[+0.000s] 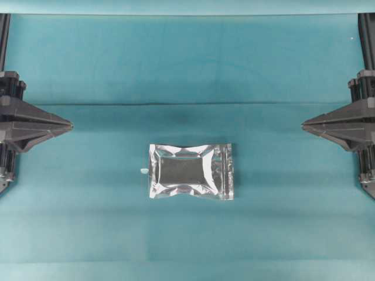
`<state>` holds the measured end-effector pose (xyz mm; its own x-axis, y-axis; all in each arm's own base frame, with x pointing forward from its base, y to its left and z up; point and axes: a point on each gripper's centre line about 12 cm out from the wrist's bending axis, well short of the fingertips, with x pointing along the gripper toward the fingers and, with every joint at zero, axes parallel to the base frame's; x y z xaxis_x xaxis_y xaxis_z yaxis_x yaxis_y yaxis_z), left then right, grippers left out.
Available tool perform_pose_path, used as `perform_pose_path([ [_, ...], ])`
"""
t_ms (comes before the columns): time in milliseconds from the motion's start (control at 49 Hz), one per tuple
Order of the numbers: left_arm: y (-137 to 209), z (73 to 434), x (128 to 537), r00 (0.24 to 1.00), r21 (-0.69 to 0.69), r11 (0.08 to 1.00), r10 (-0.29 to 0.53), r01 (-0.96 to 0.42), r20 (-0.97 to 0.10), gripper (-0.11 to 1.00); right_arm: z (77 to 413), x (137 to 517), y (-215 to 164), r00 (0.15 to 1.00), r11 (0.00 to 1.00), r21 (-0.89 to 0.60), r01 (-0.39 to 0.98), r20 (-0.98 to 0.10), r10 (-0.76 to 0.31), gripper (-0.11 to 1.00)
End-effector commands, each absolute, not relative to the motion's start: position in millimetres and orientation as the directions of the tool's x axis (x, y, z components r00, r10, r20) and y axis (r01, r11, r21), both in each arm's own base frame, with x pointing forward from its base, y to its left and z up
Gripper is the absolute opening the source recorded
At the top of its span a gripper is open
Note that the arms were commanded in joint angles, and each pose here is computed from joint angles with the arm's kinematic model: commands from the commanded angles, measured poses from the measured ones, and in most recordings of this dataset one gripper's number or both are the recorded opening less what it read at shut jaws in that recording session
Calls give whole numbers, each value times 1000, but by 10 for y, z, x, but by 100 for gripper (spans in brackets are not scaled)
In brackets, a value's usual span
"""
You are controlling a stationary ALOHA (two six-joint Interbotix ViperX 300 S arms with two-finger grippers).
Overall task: Hand over the silver zip bag and make it stand upright.
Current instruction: 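Move the right gripper to the right edge of the silver zip bag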
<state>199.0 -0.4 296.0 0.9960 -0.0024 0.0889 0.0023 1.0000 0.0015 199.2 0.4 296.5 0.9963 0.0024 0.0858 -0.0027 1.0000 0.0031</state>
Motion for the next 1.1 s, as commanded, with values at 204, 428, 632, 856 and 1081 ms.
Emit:
perform_pose_path([
  [204, -33, 2935, 2179, 997, 9, 1000, -16, 17, -80, -6, 2859, 2113, -66, 998, 931, 360, 62, -44, -49, 3],
  [428, -34, 2894, 2259, 978, 17, 1000, -15, 19, -209, -6, 2596, 2242, -91, 980, 748, 641, 172, -190, -63, 3],
  [632, -39, 2811, 2360, 965, 3, 1000, -16, 17, -261, -6, 2280, 2409, -87, 938, 567, 762, 313, -343, -56, 4],
  [856, -41, 2757, 2491, 952, -6, 1000, -15, 14, -305, -6, 1978, 2696, -36, 876, 460, 771, 441, -480, -34, 9],
  [1081, -49, 2737, 2505, 946, -7, 1000, -18, 17, -322, -6, 1685, 2942, -32, 815, 385, 745, 545, -578, -35, 38],
])
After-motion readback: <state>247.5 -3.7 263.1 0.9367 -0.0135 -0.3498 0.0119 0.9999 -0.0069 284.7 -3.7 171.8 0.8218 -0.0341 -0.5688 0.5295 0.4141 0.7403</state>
